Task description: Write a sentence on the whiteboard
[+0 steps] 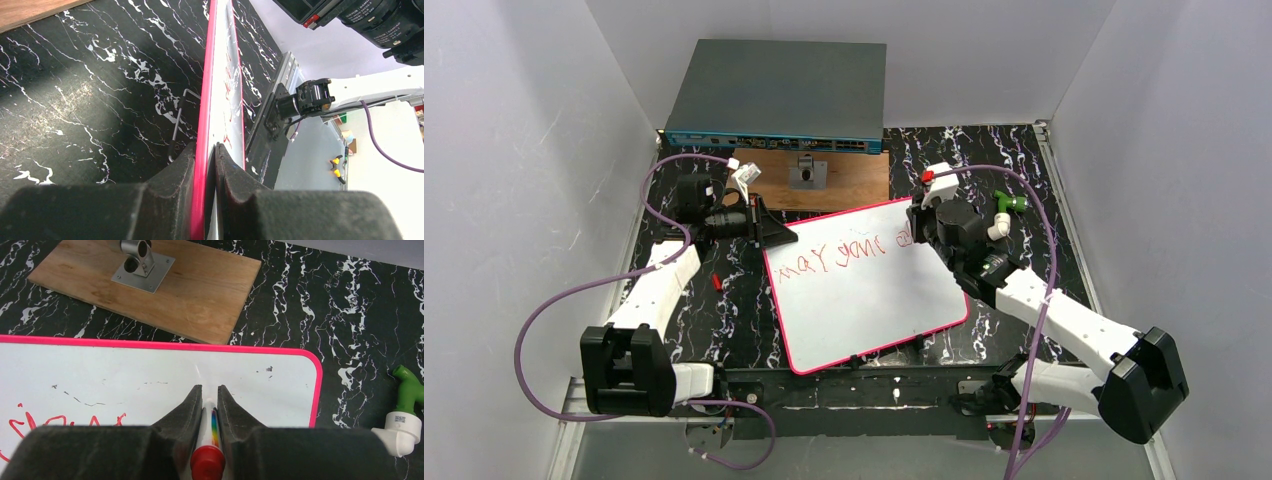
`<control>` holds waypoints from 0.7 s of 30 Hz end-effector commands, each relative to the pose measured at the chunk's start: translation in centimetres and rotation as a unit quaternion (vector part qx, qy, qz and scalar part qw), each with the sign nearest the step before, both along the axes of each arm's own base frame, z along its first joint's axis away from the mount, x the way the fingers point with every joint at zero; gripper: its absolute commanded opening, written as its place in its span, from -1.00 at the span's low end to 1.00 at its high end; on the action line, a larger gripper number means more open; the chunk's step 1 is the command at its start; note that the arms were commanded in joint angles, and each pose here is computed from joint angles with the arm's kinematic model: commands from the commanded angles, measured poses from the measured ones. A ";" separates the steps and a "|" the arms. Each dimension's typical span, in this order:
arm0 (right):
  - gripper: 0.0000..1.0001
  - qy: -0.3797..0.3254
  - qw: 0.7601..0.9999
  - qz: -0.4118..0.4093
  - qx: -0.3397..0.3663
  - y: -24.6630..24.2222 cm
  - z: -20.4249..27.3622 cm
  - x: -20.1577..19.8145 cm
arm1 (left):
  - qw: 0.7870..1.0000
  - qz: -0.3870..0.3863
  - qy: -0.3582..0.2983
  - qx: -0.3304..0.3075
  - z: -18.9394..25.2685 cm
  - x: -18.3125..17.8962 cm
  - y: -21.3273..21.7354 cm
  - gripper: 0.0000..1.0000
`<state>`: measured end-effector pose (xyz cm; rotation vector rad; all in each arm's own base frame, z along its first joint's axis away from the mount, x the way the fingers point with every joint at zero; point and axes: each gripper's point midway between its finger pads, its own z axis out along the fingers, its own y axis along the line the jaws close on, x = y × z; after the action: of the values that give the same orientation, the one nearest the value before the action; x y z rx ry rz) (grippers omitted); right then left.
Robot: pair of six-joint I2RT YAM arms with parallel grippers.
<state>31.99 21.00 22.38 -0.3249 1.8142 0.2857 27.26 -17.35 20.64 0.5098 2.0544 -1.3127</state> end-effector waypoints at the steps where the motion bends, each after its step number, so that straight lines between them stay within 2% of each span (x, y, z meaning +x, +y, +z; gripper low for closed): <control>1: -0.97 -0.028 0.999 0.000 0.026 0.4 2.6 0.6 | 0.993 0.041 -0.078 0.084 -1.8 2.2 1.7 -1.00; 12: -0.97 0.032 0.999 0.006 0.030 -1.3 -2.0 -2.8 | 0.993 0.041 -0.078 0.084 -1.8 2.2 1.7 -1.00; 21: -0.97 0.039 0.999 -0.009 0.023 -2.7 -2.8 -3.8 | 0.993 0.041 -0.079 0.084 -1.8 2.2 1.7 -1.00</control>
<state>28.31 18.87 19.21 -0.2967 1.8918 0.3377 27.27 -17.35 20.64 0.5104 2.0539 -1.3123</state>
